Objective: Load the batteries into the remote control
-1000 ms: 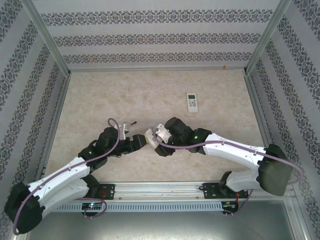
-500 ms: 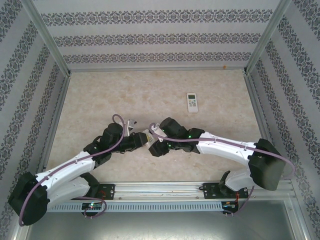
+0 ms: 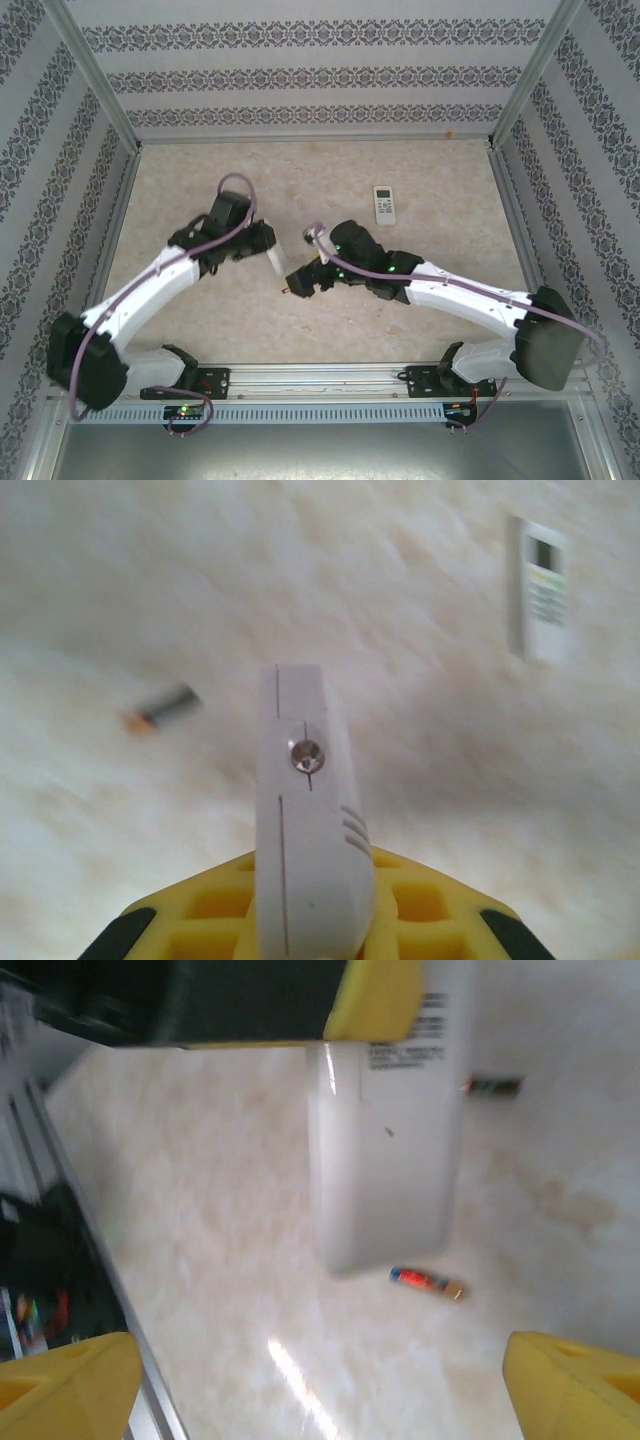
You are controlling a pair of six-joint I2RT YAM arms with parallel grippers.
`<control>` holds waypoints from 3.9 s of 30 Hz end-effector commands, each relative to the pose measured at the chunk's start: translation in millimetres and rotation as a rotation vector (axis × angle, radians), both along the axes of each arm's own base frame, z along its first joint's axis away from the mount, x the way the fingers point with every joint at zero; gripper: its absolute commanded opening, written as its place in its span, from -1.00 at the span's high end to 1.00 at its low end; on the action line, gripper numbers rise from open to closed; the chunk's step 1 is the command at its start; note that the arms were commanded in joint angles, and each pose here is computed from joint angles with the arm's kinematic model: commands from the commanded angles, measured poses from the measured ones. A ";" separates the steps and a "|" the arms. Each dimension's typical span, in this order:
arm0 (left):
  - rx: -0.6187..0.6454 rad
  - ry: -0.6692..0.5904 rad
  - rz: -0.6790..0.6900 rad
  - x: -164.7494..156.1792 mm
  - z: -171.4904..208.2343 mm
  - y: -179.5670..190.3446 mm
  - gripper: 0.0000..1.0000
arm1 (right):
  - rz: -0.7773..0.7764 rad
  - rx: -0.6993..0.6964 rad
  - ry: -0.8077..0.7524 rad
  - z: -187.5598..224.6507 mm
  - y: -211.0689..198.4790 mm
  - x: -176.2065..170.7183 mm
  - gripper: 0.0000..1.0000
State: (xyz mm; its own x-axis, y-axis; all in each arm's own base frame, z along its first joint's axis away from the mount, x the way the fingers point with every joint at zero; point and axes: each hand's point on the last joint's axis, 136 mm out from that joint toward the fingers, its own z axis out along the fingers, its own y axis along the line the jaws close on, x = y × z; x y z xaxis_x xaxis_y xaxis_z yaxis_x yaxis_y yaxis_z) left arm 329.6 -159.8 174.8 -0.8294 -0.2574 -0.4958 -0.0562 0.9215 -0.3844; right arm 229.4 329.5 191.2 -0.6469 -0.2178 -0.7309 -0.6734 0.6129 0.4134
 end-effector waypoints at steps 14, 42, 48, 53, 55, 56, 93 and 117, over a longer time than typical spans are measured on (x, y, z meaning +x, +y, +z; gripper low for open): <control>1.107 0.480 0.005 125.6 -87.5 140.8 0.92 | -0.248 -0.079 0.203 -37.3 -54.6 13.8 -0.85; -0.225 -0.186 -0.213 63.3 93.1 -32.8 -0.45 | -0.806 -0.402 0.216 -66.8 -228.7 155.5 -0.91; -0.407 -0.362 -0.264 -9.1 121.0 -28.6 -0.86 | -0.765 -0.479 0.377 -122.1 -234.8 210.4 -0.94; -0.379 -0.361 -0.263 -38.8 103.7 -16.4 -1.00 | -0.717 -0.532 0.461 -161.4 -228.3 229.6 -0.93; -0.365 -0.339 -0.260 -41.4 95.1 -14.8 -1.00 | -0.702 -0.544 0.484 -171.6 -226.3 231.3 -0.85; -0.362 -0.329 -0.260 -41.6 91.5 -14.9 -1.00 | -0.701 -0.574 0.476 -172.1 -227.0 231.7 -0.78; -0.590 -0.004 -0.290 -4.1 53.1 -111.9 0.38 | -0.024 -0.163 0.085 20.0 -17.3 31.6 0.12; -0.539 0.176 0.442 -10.9 39.1 -24.1 0.62 | 0.028 -0.610 -1.108 39.3 7.6 39.7 0.26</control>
